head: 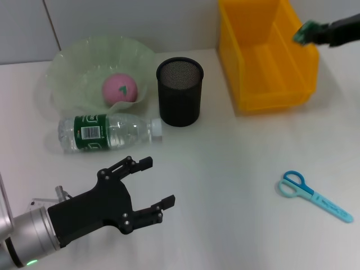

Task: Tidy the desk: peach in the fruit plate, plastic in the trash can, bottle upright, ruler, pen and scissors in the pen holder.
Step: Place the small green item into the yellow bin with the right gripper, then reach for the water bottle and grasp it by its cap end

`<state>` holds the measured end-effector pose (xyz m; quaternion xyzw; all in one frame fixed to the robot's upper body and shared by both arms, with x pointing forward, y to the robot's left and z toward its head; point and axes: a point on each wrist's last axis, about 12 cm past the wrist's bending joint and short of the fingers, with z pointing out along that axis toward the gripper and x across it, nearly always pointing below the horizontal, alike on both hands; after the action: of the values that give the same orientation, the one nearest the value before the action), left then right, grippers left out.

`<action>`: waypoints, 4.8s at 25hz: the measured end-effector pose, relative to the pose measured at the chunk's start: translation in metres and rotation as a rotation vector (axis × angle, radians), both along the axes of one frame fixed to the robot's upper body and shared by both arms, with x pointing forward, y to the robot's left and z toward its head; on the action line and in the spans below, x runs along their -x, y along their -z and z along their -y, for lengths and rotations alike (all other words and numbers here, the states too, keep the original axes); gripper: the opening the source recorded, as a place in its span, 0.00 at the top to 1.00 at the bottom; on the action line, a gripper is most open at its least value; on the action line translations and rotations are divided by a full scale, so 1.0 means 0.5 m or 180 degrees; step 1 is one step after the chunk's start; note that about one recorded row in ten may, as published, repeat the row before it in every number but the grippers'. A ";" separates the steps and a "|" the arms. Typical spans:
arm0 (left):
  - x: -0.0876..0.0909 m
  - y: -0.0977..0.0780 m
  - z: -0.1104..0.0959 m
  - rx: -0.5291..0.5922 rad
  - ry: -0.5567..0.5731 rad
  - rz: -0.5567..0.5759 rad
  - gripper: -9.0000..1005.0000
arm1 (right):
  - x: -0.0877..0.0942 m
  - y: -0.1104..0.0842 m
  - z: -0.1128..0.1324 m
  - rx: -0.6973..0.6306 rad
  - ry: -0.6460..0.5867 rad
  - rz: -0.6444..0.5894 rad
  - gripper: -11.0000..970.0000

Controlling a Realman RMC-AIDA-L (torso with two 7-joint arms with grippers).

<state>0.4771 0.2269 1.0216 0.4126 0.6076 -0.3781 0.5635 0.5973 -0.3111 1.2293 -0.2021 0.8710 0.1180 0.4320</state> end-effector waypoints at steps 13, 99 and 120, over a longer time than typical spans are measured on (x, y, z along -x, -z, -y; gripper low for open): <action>-0.008 -0.008 -0.003 0.0002 -0.0001 0.0082 0.16 | -0.120 0.111 -0.009 0.0175 0.0065 -0.0012 0.70; -0.247 -0.115 0.173 -0.2625 -0.0080 0.0688 0.20 | 0.346 0.365 0.055 -0.1539 -0.1622 0.0613 0.13; -0.247 -0.103 0.171 -0.2784 -0.0117 0.0777 0.24 | 0.342 0.374 0.052 -0.1489 -0.1593 0.0538 0.14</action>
<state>0.6005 0.1416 1.0731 0.6426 0.6466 -0.0243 0.4104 0.4264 -0.3369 1.0422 -0.3139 0.7050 0.3995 0.4949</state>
